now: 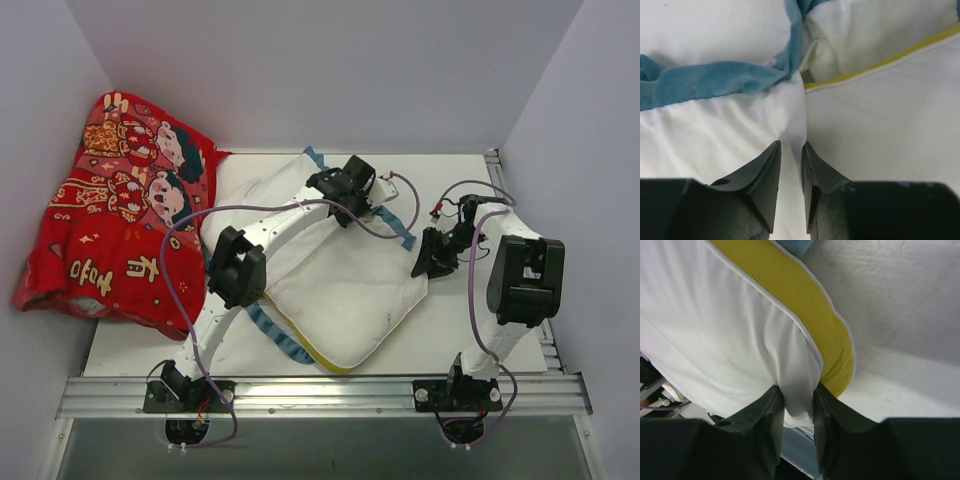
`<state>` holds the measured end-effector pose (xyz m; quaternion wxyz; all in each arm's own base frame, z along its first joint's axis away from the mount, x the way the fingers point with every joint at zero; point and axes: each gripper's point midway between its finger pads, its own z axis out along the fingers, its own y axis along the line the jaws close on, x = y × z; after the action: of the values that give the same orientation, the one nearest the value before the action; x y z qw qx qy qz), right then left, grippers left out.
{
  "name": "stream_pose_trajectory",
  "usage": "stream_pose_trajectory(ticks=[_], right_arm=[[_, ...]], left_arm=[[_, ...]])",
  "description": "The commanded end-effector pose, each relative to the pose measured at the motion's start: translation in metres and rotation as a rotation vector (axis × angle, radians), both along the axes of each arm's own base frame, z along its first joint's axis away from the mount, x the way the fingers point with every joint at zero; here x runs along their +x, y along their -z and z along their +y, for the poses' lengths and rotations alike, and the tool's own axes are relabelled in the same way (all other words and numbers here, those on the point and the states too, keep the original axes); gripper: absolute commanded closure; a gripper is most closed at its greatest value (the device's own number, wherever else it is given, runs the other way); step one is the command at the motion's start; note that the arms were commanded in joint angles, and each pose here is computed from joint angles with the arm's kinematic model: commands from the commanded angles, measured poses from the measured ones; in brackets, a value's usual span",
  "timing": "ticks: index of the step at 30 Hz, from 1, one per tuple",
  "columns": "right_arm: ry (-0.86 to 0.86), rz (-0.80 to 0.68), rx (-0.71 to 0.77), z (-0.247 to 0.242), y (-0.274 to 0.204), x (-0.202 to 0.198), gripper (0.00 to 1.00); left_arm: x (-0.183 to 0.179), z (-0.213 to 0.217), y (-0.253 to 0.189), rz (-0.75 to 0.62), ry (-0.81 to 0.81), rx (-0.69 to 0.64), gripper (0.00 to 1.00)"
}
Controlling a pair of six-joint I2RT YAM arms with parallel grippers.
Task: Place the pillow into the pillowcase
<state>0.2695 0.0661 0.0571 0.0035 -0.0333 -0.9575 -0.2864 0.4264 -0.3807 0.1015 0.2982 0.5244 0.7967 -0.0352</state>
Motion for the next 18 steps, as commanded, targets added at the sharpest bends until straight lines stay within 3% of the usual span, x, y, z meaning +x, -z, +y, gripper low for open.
stream_pose_trajectory(ticks=[1, 3, 6, 7, 11, 13, 16, 18], right_arm=[[-0.041, 0.049, -0.059, -0.003, 0.001, -0.018, 0.75], [-0.052, 0.051, -0.072, -0.004, 0.003, -0.018, 0.83], [-0.05, 0.052, -0.027, 0.005, 0.002, -0.015, 0.88], [-0.05, 0.048, -0.014, 0.009, -0.001, -0.012, 0.89], [-0.019, 0.002, 0.12, 0.033, -0.017, 0.004, 0.97], [0.027, -0.045, 0.21, 0.05, -0.035, 0.022, 1.0], [0.083, -0.194, 0.293, 0.06, -0.084, 0.06, 1.0], [0.126, -0.325, 0.34, 0.054, -0.125, 0.085, 1.0]], left_arm=[[0.031, 0.007, -0.027, -0.125, -0.029, 0.004, 0.69], [0.032, 0.009, -0.025, -0.127, -0.028, 0.013, 0.76], [0.023, 0.001, -0.024, -0.094, 0.013, -0.017, 0.91], [0.017, -0.006, -0.024, -0.072, 0.043, -0.039, 1.0], [-0.03, -0.044, -0.035, 0.058, 0.214, -0.177, 1.0], [-0.077, -0.078, -0.057, 0.203, 0.35, -0.333, 1.0], [-0.142, -0.12, -0.124, 0.385, 0.451, -0.568, 1.0], [-0.165, -0.13, -0.162, 0.397, 0.512, -0.648, 1.0]])
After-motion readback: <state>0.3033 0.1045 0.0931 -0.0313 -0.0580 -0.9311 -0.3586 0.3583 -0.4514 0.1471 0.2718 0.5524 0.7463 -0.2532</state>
